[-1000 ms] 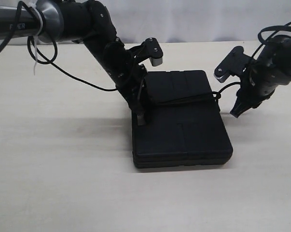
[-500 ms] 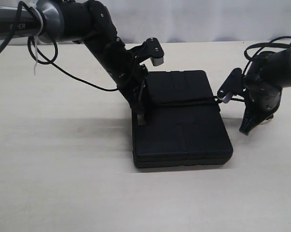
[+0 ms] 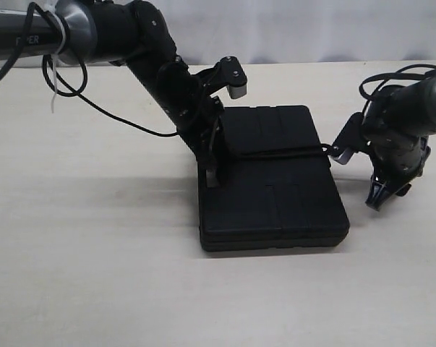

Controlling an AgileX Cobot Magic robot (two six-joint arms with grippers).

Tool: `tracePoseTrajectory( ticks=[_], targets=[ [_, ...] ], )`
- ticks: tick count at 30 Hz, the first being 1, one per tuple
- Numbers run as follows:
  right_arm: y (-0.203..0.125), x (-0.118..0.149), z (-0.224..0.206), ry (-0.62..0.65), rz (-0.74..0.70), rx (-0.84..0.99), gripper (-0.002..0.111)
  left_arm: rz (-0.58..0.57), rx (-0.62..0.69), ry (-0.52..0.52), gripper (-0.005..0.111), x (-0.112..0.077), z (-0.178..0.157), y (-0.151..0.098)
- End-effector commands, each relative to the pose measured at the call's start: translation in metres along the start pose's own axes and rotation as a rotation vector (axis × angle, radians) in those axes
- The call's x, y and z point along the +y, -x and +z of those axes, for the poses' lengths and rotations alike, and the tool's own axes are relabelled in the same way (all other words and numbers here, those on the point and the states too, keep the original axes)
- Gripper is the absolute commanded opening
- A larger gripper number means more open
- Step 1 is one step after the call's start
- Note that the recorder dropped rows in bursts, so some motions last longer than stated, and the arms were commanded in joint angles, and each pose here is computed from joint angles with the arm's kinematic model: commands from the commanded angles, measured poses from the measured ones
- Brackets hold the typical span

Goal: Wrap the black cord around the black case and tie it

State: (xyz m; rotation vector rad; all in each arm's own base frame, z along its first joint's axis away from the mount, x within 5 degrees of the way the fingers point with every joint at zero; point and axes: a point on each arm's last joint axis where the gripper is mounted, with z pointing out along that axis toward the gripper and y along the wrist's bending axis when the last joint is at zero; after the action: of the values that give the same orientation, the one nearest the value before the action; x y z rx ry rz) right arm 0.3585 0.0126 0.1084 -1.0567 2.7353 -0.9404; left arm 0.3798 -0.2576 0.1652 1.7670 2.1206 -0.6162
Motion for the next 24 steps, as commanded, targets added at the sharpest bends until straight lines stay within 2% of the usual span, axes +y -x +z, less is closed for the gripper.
tracePoseTrajectory(
  ticks=[1,5,7,13,16,19,22,24],
  targets=[
    [-0.003,-0.001,0.000,-0.005,0.054,0.019,0.051,0.005,-0.011,-0.009,0.008,-0.004,0.000,0.004],
    [-0.003,0.007,0.000,0.070,0.126,0.031,0.051,0.006,-0.012,-0.007,0.008,-0.004,0.000,0.004],
    [-0.005,0.006,-0.001,0.066,0.127,0.058,0.051,0.006,-0.012,-0.007,0.008,-0.004,0.000,0.004],
    [-0.011,-0.013,-0.035,0.071,0.249,-0.035,0.051,0.006,-0.013,-0.004,0.008,-0.003,0.000,0.004],
    [-0.016,-0.025,-0.056,0.078,0.328,-0.107,0.035,0.006,-0.013,-0.004,0.008,-0.003,0.000,0.004],
    [-0.027,-0.038,-0.069,0.091,0.422,-0.152,0.007,0.006,-0.012,-0.006,0.008,-0.004,0.000,0.004],
    [-0.039,-0.056,-0.062,0.139,0.602,-0.216,0.004,0.006,-0.010,-0.011,0.008,-0.004,0.000,0.004],
    [-0.052,-0.077,-0.042,0.191,0.790,-0.267,0.004,0.006,-0.010,-0.011,0.008,-0.004,0.000,0.004]
  ],
)
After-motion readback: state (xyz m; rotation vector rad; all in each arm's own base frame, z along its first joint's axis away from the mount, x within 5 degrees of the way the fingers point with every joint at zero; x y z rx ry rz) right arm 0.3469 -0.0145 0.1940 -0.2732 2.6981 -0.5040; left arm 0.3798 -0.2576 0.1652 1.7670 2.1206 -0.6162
